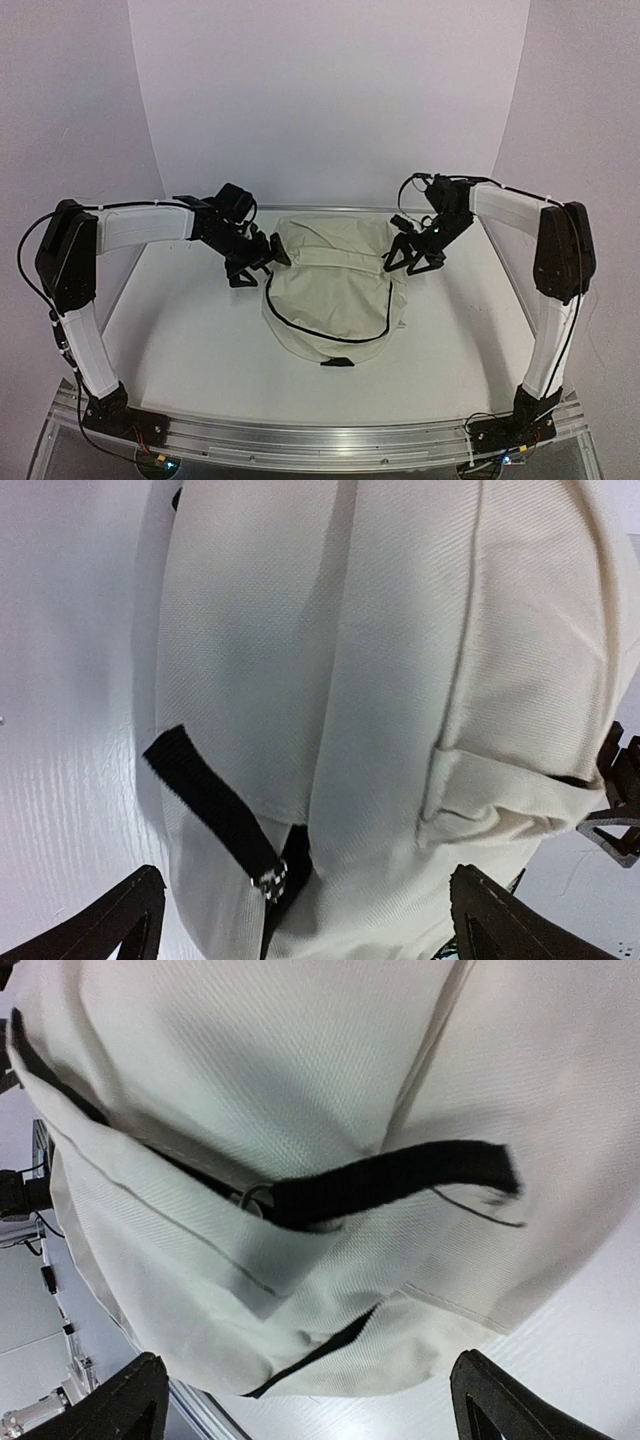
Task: Pack the student bag
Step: Adjust the student bag at the center of the board, then reset both arms
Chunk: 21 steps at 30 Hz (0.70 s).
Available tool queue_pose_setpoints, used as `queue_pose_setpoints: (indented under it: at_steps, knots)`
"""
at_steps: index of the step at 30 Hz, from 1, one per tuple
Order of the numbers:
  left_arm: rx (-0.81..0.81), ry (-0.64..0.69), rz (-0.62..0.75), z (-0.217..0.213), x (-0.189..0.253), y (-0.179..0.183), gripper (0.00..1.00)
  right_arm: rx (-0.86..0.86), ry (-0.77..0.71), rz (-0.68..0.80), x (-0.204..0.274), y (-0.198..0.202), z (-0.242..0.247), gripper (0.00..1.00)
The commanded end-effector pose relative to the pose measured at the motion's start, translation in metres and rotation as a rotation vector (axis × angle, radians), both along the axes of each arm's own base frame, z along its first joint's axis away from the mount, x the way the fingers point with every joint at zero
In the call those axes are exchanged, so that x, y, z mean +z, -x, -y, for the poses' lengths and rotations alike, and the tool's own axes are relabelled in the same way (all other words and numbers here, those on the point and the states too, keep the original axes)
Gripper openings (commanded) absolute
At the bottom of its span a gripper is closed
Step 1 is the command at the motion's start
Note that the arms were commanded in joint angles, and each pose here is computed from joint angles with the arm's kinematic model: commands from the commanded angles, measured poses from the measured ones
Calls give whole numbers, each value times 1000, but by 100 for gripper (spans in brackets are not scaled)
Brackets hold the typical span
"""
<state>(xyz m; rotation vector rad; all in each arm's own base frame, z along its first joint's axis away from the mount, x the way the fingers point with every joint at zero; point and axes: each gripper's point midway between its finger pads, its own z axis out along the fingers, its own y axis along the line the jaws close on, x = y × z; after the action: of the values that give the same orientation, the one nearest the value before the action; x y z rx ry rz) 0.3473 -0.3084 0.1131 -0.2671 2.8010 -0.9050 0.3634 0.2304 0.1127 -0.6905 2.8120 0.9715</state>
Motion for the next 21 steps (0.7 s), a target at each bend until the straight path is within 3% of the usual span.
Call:
queue_pose_setpoints:
  at_steps: [1,6,12,21]
  knots:
    - [72,4,154,-32,88,-15,100,-39,28,218,76,-16,32,98]
    - [135,-70,195,-78,117,-15,100,-122,126,333,103,-20,75,98]
    - [195,-171,170,-121,110,12,100,-253,221,299,90,-3,139,98]
    - [265,-151,98,-140,79,53,100,-260,241,228,60,19,147,98]
